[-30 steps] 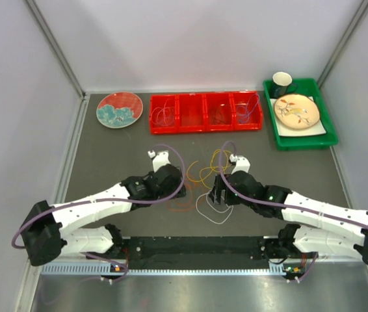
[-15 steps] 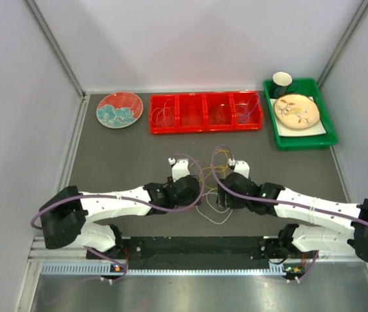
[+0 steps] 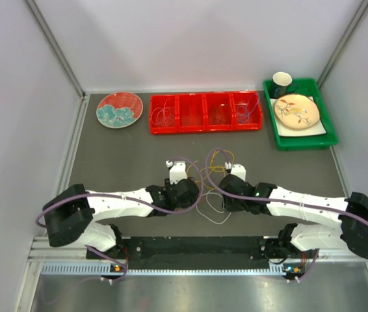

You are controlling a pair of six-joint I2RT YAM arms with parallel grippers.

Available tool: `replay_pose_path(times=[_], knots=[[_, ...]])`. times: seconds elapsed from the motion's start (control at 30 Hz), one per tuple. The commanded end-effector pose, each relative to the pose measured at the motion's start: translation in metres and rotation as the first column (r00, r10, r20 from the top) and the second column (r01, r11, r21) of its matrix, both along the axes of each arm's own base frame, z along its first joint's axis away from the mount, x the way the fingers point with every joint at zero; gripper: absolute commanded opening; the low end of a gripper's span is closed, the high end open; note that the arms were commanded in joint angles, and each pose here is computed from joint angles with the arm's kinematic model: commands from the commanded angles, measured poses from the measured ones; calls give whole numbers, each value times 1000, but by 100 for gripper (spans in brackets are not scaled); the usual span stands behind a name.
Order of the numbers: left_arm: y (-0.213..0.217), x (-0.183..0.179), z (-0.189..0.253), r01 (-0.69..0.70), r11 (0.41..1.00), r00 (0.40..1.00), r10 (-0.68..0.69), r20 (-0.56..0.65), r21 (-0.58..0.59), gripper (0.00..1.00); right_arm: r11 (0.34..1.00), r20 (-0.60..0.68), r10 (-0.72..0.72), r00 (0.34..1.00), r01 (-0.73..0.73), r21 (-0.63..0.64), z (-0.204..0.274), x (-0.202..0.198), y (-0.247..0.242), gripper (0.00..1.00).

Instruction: Untangle the cables

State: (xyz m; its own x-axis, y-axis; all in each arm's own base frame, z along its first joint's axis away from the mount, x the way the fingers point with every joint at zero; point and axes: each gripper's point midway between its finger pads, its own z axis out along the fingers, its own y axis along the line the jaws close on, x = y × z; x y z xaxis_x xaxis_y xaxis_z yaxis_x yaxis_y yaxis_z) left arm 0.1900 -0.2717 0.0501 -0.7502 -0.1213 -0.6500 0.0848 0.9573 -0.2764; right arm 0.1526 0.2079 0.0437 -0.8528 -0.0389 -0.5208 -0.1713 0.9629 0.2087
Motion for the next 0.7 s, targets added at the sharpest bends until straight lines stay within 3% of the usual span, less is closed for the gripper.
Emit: replay_pose_path(times=[0.0,0.03,0.07,0.13,0.23,0.37,0.47,0.53,0.67], knots=[[4,5,8,-33,998,998,35,53,-48,61,999,71,39,997,-40,11,19,18,19,30],[3,6,10,-34,998,998,37,60,-55,61,999,88,52,995,-53,11,26,21,22,27],[4,7,9,-38,998,997,41,63,-52,60,997,114,63,991,-67,24,43,27,30,12],[7,8,9,-52,998,996,55,68,-40,59,996,161,83,984,-85,6,63,36,33,0],[10,8,10,-66,997,995,69,71,-46,58,994,243,102,965,-107,6,120,49,38,0],[14,8,11,-76,995,993,82,85,-66,59,973,412,80,908,-160,165,248,56,46,0],[16,8,13,-81,993,992,89,93,-81,59,936,505,43,862,-212,282,316,46,37,0],[16,9,16,-85,993,991,93,100,-86,59,919,540,8,841,-219,328,338,41,27,0],[20,9,18,-93,991,989,102,102,-91,58,935,514,-11,858,-174,309,317,40,16,0]])
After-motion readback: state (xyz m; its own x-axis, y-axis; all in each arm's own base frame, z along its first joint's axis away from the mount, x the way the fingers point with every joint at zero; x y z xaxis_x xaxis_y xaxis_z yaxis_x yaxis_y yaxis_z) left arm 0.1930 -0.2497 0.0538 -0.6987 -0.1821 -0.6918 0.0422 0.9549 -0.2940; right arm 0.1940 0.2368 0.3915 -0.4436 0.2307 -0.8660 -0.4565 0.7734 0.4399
